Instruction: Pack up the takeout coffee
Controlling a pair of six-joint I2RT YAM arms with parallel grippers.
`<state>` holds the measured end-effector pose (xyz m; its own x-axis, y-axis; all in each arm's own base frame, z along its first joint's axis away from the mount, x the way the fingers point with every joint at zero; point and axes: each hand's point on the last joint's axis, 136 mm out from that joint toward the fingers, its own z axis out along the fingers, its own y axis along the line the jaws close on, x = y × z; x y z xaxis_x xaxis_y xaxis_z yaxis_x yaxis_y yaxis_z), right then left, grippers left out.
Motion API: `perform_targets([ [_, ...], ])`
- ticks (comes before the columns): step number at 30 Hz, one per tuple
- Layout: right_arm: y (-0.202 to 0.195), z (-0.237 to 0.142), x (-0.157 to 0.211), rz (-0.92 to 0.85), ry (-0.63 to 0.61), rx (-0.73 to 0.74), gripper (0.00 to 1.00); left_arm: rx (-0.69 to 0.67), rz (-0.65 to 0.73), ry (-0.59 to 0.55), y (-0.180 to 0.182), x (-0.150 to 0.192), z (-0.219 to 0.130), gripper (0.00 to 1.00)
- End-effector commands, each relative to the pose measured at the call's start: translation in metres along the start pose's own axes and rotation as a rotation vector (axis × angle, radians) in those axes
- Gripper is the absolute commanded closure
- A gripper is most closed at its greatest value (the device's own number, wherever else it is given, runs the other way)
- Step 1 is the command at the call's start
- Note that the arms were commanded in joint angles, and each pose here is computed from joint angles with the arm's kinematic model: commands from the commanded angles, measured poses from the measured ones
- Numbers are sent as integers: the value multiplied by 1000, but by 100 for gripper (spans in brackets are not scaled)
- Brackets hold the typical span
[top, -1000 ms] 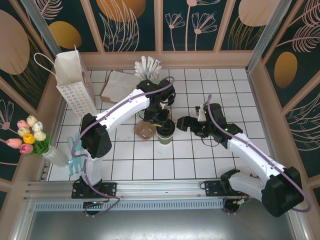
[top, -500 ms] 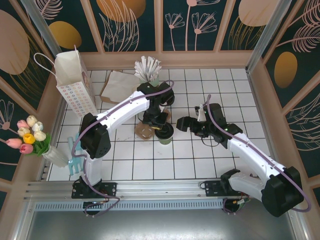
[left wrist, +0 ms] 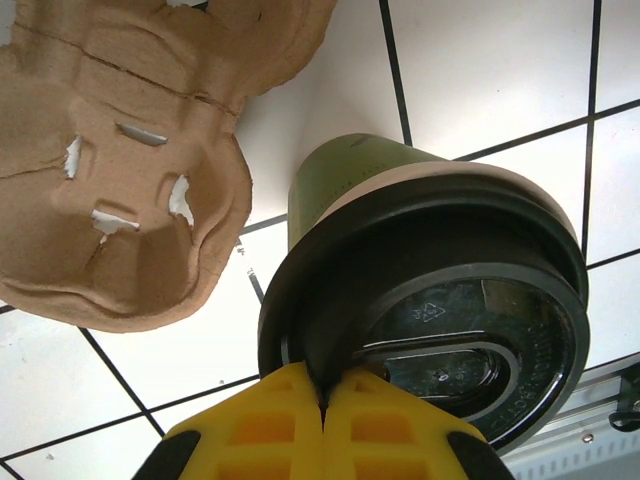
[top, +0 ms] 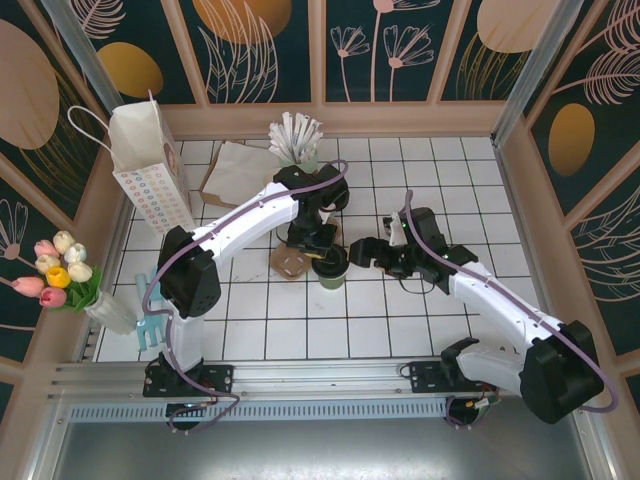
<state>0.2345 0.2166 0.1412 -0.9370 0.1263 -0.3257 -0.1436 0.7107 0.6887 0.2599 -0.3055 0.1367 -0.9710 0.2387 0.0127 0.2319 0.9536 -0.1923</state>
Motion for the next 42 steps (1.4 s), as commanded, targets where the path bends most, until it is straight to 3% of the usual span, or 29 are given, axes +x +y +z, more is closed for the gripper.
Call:
perform_targets([
  [1, 3, 4, 6, 0, 20, -33, 7, 15, -2, -10, -2, -5, 4, 100],
  [11, 3, 6, 8, 11, 30, -44, 11, 27, 6, -19, -5, -8, -1, 100],
  [27, -4, 11, 5, 68, 23, -13, 38, 47, 12, -15, -11, -10, -5, 100],
  [42, -4, 12, 5, 66, 33, -11, 42, 28, 17, 23, -8, -5, 0, 100],
])
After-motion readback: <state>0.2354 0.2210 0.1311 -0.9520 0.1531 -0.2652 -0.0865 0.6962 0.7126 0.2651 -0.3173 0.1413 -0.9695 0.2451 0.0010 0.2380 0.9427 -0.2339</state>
